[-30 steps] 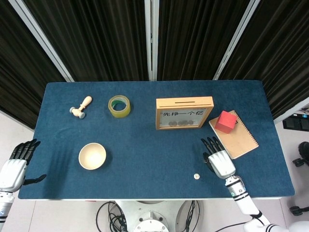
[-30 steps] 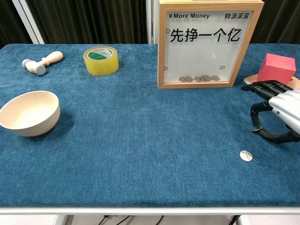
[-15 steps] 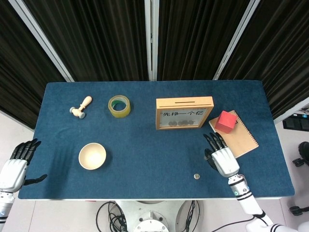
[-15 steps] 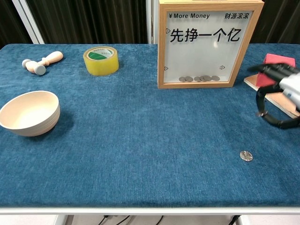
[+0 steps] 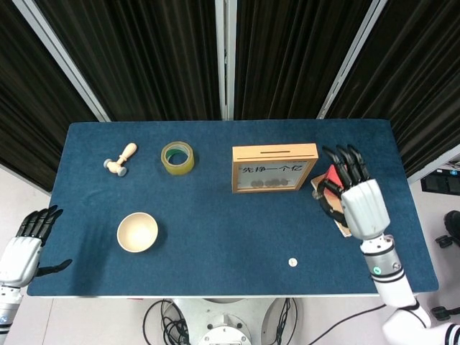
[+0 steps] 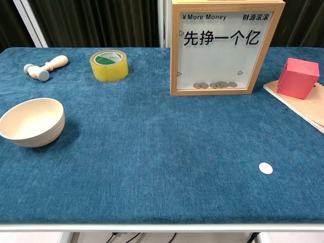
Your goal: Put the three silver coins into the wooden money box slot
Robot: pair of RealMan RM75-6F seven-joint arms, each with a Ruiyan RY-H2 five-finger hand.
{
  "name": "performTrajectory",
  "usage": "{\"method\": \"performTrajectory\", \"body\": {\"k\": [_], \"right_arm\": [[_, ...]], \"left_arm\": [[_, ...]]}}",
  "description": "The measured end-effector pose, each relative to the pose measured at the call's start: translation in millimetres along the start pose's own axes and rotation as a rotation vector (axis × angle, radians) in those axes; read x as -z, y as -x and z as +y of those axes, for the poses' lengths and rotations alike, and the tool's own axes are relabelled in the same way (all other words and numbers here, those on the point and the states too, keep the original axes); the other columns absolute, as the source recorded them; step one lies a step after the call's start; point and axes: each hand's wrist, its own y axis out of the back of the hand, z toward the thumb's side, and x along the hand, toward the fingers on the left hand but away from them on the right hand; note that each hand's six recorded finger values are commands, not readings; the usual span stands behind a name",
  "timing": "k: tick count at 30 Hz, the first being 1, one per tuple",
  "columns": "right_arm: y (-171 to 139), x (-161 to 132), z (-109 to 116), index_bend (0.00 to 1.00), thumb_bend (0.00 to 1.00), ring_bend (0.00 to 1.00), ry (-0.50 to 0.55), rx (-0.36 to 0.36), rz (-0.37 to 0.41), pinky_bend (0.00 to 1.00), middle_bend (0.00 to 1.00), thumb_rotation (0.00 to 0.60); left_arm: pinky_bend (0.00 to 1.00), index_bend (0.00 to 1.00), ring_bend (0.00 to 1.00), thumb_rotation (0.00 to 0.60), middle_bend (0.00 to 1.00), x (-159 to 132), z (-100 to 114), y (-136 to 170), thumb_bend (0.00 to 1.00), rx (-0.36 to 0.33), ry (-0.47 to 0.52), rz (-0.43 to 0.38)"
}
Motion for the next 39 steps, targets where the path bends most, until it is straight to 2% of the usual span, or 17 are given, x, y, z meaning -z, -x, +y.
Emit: {"method": "performTrajectory", "body": {"k": [2,8,11,15,21,27,30,39], "right_arm": [[18.8,-2.3,8.3,0.76,0.41,0.00,-0.013,0.008,-0.007,0.00,0.09,0.600],[74.6,-7.9,5.6,0.77,0.41,0.00,-0.058,-0.067,-0.065,0.00,0.08,0.600],[98.7,-10.9,-0.9,0.79,0.42,0.00,-0.095,-0.122,-0.102,0.00,0.08,0.600],[121.0,-10.4,-15.4,0.80,0.42,0.00,-0.122,-0.238,-0.171,0.00,0.08,0.600],[142.8,-19.8,-34.6,0.82,0.43,0.00,-0.157,-0.417,-0.245,0.00,0.08,0.600],[156.3,-42.8,-44.8,0.82,0.43,0.00,-0.173,-0.547,-0.252,0.00,0.08,0.600],[159.2,-49.7,-48.5,0.82,0.43,0.00,-0.181,-0.581,-0.252,0.00,0.09,0.600],[164.8,-43.8,-61.3,0.82,0.43,0.00,-0.161,-0.612,-0.317,0.00,0.09,0.600]], "left_arm": [[0.00,0.01,0.00,0.600,0.00,-1.1,0.7,0.3,0.00,-0.001,0.000,-0.003],[0.00,0.01,0.00,0.600,0.00,-1.9,1.3,2.5,0.00,-0.004,0.005,-0.002],[0.00,0.01,0.00,0.600,0.00,-0.3,1.2,3.4,0.00,-0.005,0.003,0.002],[0.00,0.01,0.00,0.600,0.00,0.8,2.1,3.9,0.00,-0.006,-0.002,0.004],[0.00,0.01,0.00,0.600,0.00,1.7,4.7,3.7,0.00,-0.012,-0.012,0.003],[0.00,0.01,0.00,0.600,0.00,2.0,6.2,2.7,0.00,-0.021,-0.027,0.007],[0.00,0.01,0.00,0.600,0.00,0.9,6.3,2.3,0.00,-0.019,-0.030,0.004],[0.00,0.01,0.00,0.600,0.00,1.9,6.8,0.9,0.00,-0.018,-0.046,0.009]]}}
